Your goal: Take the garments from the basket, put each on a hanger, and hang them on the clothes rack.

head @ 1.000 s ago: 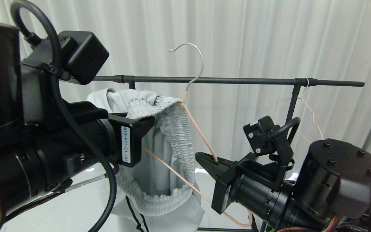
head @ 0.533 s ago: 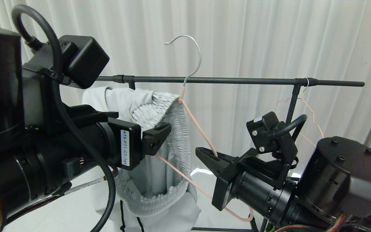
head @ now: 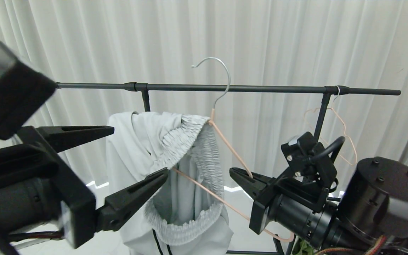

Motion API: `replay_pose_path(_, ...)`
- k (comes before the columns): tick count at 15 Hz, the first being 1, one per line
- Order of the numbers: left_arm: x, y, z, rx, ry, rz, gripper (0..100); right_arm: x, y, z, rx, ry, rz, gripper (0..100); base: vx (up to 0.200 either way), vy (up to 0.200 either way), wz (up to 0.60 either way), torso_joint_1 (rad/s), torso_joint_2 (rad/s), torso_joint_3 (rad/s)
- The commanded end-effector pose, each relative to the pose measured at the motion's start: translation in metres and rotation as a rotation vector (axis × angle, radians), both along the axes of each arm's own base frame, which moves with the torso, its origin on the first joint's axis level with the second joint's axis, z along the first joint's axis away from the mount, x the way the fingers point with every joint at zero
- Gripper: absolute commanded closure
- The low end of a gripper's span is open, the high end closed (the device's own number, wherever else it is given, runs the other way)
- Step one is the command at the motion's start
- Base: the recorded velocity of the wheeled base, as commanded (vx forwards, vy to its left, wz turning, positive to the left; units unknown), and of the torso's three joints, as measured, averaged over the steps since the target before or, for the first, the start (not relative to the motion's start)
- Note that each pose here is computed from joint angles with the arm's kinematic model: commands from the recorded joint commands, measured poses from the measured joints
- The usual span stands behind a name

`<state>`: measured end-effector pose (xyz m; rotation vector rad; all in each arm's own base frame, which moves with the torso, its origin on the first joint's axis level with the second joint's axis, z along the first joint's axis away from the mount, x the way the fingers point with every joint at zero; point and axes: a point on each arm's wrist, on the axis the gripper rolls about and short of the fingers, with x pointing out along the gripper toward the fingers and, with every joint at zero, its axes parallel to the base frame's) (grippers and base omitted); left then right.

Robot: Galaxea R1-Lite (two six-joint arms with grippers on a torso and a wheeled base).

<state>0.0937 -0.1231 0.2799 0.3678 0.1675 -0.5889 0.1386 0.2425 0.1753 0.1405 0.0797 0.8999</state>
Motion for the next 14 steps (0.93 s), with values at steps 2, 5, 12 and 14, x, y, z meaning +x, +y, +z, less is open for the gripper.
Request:
replay_pose_path(2,-0.008,0.033,0.006,-0.013,-0.066,-0.06,0,-0.015,-0.024,-0.01,-0.046,-0.02,0.043,100,0.0,0.0,0.0,0.0,0.0,0.0)
replay_pose_path(5,-0.001,0.04,-0.014,0.074,-0.042,-0.172,0,-0.032,-0.042,-0.021,-0.102,-0.031,0.102,100,0.0,0.0,0.0,0.0,0.0,0.0)
replay_pose_path(12,-0.005,0.03,-0.064,0.125,0.149,-0.465,0,-0.072,-0.052,-0.04,-0.174,-0.033,0.265,100,0.0,0.0,0.0,0.0,0.0,0.0)
replay_pose_path(14,-0.005,0.026,-0.075,0.146,0.19,-0.491,0,-0.082,-0.051,-0.041,-0.178,-0.036,0.311,100,0.0,0.0,0.0,0.0,0.0,0.0)
